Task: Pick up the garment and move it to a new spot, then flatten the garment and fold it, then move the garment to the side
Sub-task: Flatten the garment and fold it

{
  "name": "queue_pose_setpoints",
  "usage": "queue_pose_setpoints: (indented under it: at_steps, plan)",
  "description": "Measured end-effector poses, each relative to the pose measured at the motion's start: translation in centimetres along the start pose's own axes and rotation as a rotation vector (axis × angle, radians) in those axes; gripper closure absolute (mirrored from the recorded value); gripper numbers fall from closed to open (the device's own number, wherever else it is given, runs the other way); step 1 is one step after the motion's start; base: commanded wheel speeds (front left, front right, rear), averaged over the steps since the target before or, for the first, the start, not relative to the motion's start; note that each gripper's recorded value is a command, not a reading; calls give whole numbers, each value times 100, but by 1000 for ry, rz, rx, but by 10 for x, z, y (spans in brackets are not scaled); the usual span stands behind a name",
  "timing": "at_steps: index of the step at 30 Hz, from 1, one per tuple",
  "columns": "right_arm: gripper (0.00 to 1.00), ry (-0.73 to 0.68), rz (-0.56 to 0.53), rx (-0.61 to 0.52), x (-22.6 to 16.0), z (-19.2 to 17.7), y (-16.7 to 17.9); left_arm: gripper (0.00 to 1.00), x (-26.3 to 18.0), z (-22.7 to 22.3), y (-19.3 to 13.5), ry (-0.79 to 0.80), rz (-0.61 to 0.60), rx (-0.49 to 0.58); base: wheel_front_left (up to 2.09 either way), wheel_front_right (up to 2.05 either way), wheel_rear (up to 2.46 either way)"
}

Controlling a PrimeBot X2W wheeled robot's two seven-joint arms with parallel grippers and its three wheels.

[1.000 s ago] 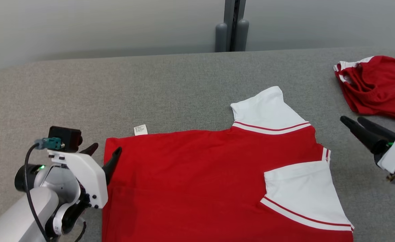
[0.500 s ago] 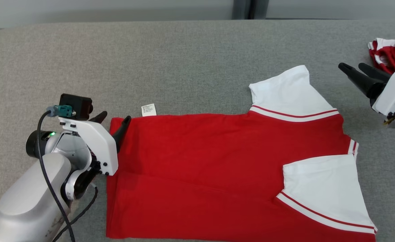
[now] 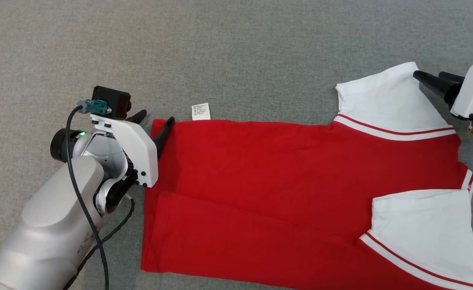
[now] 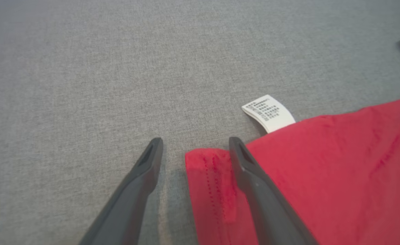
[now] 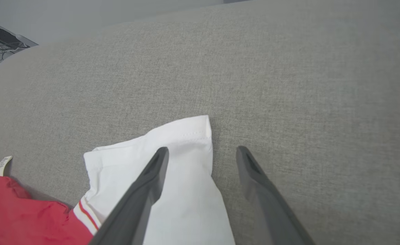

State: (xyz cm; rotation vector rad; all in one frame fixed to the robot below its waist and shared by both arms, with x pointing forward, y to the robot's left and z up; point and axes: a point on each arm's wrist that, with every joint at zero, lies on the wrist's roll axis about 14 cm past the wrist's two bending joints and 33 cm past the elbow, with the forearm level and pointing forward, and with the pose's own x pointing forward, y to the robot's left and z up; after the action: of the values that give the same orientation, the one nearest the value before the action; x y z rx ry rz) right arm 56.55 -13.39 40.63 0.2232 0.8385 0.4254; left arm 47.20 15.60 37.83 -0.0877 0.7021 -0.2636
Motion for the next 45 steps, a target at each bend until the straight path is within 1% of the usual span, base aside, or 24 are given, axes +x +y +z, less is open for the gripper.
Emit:
queue_pose_setpoints:
  at_steps: [5, 9, 13, 20, 21, 22, 23, 24, 25, 27, 28, 29, 30, 31, 37, 45]
  plan:
    - [0, 28, -1, -4, 10, -4, 1, 0, 4, -4, 2, 17, -5, 2, 0, 0, 0]
    - [0, 43, -2, -5, 17, -5, 1, 0, 10, -6, -3, 40, -26, 8, 0, 0, 0]
    - [0, 84, 2, -5, 25, -13, 4, 0, 12, -13, -3, 82, -32, 17, 0, 0, 0]
    - [0, 114, 14, 0, 27, -18, 9, 0, 14, -15, -5, 106, -39, 12, 0, 0, 0]
    - [3, 114, 17, -1, 27, -18, 10, 0, 14, -15, -5, 111, -41, 12, 0, 0, 0]
    - [2, 116, 19, -2, 27, -18, 10, 0, 13, -16, -6, 119, -46, 9, 0, 0, 0]
    - [8, 117, 22, -2, 27, -19, 12, 2, 13, -16, -6, 124, -47, 5, 0, 0, 0]
    - [18, 118, 25, -2, 27, -19, 13, 9, 12, -16, -7, 127, -50, 7, 0, 0, 0]
    - [28, 119, 28, -4, 27, -19, 14, 18, 12, -16, -7, 128, -51, 8, 0, 0, 0]
    - [56, 119, 36, -6, 27, -19, 17, 51, 11, -16, -7, 131, -53, 7, 0, 0, 0]
    - [72, 119, 40, -8, 28, -19, 18, 55, 10, -16, -7, 134, -54, 6, 0, 0, 0]
    - [96, 116, 46, -14, 28, -19, 20, 71, 10, -16, -7, 136, -55, 7, 0, 0, 0]
    - [100, 111, 51, -17, 29, -18, 22, 95, 10, -16, -7, 136, -53, 7, 0, 0, 0]
    - [100, 111, 54, -20, 29, -18, 23, 100, 9, -16, -6, 135, -52, 8, 0, 0, 0]
    - [100, 71, 56, -35, 26, -10, 26, 100, 6, -6, -6, 88, -51, 9, 0, 0, 0]
    - [100, 21, 55, -42, 6, -1, 30, 100, -6, 3, -9, 34, -52, 6, 0, 0, 0]
